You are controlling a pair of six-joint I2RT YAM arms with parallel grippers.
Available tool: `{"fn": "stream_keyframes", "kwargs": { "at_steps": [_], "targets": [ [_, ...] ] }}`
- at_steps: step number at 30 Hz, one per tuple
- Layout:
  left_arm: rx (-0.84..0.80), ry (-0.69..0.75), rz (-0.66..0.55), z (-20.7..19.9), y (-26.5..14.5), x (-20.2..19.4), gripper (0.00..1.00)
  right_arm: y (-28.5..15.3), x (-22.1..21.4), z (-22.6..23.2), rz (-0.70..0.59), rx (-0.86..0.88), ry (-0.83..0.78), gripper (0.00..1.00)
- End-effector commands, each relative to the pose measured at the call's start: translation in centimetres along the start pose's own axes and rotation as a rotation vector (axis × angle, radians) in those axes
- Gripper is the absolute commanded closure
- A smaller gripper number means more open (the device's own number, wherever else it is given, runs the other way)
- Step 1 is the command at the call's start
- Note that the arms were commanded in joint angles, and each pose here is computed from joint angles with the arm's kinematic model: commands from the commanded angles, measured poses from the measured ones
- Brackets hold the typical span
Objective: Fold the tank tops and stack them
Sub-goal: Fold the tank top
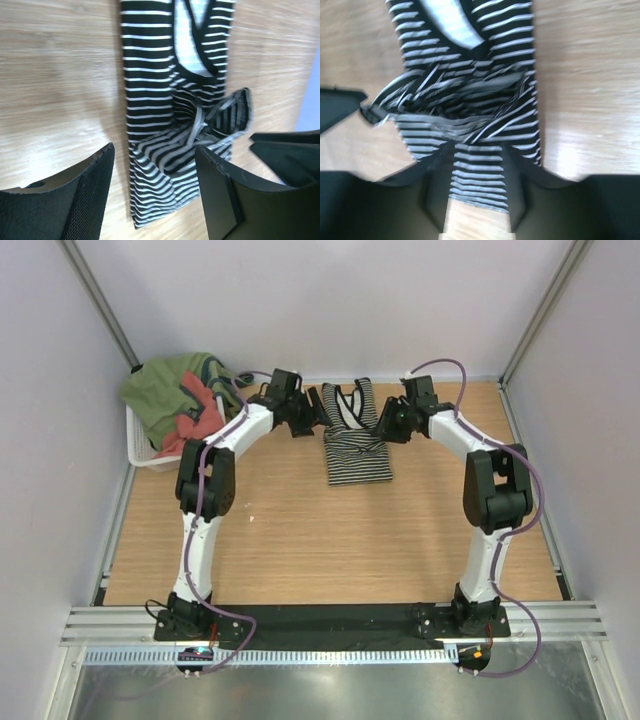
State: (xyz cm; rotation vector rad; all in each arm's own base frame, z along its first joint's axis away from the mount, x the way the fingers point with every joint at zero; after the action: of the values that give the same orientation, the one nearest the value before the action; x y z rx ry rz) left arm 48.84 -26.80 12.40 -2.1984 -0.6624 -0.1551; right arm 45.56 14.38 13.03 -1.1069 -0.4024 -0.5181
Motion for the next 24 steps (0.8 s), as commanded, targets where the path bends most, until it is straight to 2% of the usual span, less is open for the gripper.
{"fn": "stream_keyframes", "kwargs": {
  "at_steps": [1, 3, 5, 8, 11, 16, 24],
  "targets": [
    [-0.132, 0.069, -0.045, -4.3, -4.4, 1.1, 0.34, -4.2, 2.6, 3.7, -0.158, 0.200, -0.085, 0.59],
    [-0.135, 0.071, -0.056, -4.5, -5.1, 1.2, 0.34, -4.9, 1.8, 4.6, -0.157, 0.299, -0.097, 0.67],
    [-0.143, 0.076, -0.061, -4.8, -6.3, 0.8, 0.34, -4.7, 0.8, 5.0, -0.129, 0.365, -0.099, 0.81],
    [-0.152, 0.086, -0.060, -5.1, -7.9, -0.9, 0.35, -3.6, -0.4, 5.2, -0.074, 0.441, -0.100, 0.92],
    [-0.143, 0.101, -0.045, -5.1, -8.3, -3.9, 0.36, -1.7, -1.2, 5.0, -0.027, 0.472, -0.071, 0.98],
    [-0.168, 0.092, 0.021, -5.0, -7.5, -8.5, 0.39, 1.2, -1.5, 5.1, 0.021, 0.581, -0.015, 0.99],
    [-0.105, 0.091, 0.119, -3.2, -3.1, -11.6, 0.42, 6.7, 0.4, 3.4, 0.054, 0.602, 0.052, 0.99]
  ]
}}
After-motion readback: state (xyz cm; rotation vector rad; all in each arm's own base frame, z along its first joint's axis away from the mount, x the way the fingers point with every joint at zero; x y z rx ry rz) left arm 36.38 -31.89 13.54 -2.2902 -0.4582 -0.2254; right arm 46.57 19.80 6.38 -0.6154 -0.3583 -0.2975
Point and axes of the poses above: each gripper's point midway between its finger pads, its own y axis out along the fingers, its own z axis along the line the jaws close on, x = y × z, the point moved 5 cm from there along -y, back along the fingers, and after that the axes turned 7 degrees about -y, right-handed, at the moved point
